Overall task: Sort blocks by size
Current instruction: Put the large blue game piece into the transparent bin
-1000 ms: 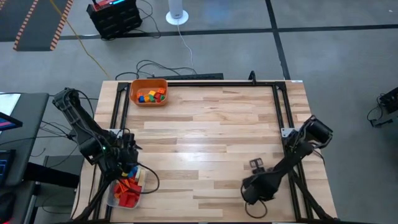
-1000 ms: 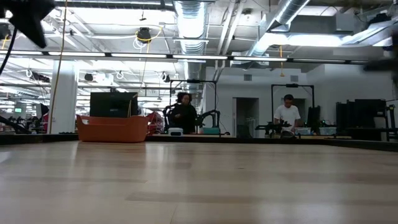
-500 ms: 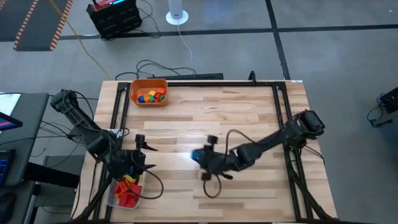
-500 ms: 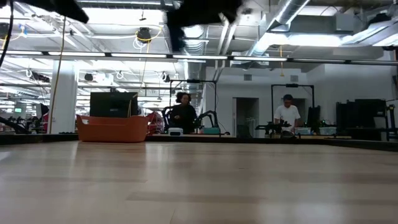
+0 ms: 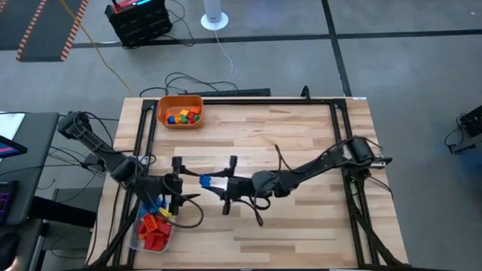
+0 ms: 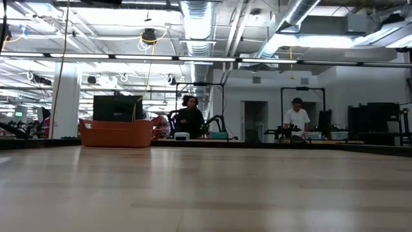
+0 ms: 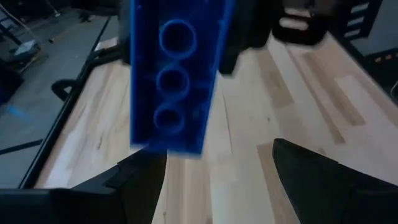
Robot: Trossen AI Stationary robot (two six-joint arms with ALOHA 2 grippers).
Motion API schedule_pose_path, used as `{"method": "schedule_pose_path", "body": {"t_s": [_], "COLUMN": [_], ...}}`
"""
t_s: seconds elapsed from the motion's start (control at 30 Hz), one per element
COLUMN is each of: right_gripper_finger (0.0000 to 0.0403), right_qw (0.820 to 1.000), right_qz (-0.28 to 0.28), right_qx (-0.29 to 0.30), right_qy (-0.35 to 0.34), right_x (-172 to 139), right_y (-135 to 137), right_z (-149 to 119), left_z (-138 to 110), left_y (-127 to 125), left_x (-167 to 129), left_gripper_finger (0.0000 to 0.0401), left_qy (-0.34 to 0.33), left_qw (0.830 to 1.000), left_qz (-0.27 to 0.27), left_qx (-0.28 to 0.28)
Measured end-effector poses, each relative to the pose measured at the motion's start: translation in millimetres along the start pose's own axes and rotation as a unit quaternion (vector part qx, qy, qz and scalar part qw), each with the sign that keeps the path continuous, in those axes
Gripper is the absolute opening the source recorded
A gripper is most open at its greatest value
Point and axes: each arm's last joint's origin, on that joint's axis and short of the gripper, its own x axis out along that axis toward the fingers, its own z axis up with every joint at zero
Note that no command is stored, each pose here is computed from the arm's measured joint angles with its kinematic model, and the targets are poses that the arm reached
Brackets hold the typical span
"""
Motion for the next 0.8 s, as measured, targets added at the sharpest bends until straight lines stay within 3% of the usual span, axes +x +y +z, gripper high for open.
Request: {"method": "schedule_pose_path", "body": {"t_s": [0.23, 0.53, 0.8], "right_gripper_finger": [0.0169, 0.0202, 0.0228], "right_qw": [0.999, 0.999, 1.000], "right_qz": [0.005, 0.007, 0.022], "right_qx": [-0.017, -0.002, 0.005], "right_qy": [-0.030, -0.034, -0.012], "right_x": [29, 47, 40], "right_y": [8, 11, 9], "right_z": [5, -2, 12], "left_z": [7, 8, 3], "left_y": [5, 5, 12], "left_x": [4, 3, -16], "left_gripper_finger": [0.0274, 0.0115, 0.0114], "left_qy": [-0.025, -0.028, -0.020], "left_qw": [1.000, 0.999, 1.000], "left_qz": [-0.010, 0.004, -0.010], "left_qx": [0.003, 0.036, 0.011]}}
